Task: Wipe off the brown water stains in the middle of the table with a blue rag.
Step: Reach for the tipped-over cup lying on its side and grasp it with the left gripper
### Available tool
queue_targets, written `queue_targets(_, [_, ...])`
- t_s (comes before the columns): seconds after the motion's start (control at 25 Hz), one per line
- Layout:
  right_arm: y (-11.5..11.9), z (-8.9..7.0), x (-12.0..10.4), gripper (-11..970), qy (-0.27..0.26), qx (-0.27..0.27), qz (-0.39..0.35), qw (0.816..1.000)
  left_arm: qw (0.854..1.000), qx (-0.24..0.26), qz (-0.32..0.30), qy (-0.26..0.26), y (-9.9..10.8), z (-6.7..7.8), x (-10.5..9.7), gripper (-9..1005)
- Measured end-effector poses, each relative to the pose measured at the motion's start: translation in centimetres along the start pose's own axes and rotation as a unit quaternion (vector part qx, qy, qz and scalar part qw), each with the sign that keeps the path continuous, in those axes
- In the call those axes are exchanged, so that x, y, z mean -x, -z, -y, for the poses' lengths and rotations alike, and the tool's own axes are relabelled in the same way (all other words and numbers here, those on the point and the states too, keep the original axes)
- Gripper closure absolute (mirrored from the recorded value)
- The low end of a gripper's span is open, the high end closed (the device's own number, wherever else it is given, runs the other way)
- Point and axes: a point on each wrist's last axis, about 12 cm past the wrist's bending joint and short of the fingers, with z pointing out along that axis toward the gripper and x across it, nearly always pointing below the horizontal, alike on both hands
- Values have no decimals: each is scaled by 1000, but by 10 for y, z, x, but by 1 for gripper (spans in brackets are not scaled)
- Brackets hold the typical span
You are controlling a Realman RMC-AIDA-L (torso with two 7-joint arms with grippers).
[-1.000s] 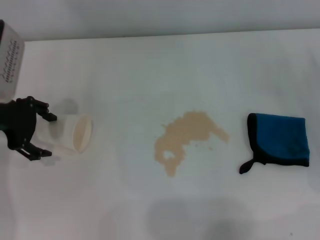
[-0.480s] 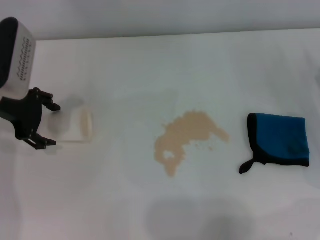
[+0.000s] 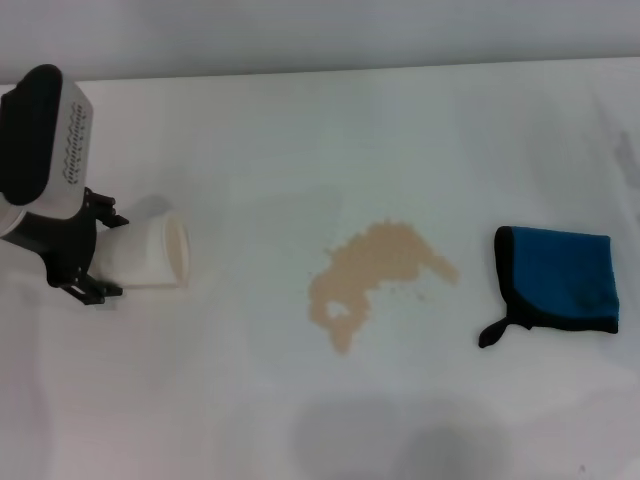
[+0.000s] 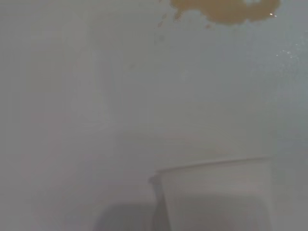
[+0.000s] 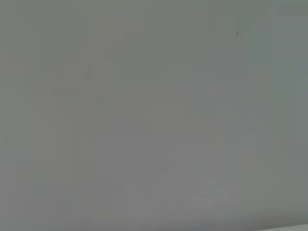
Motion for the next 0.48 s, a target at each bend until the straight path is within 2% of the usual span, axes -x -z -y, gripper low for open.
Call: queue_targets(0.48, [-8,-4,2,183,21,9,-18,1000,999,14,17,23,-6,-1,10,121])
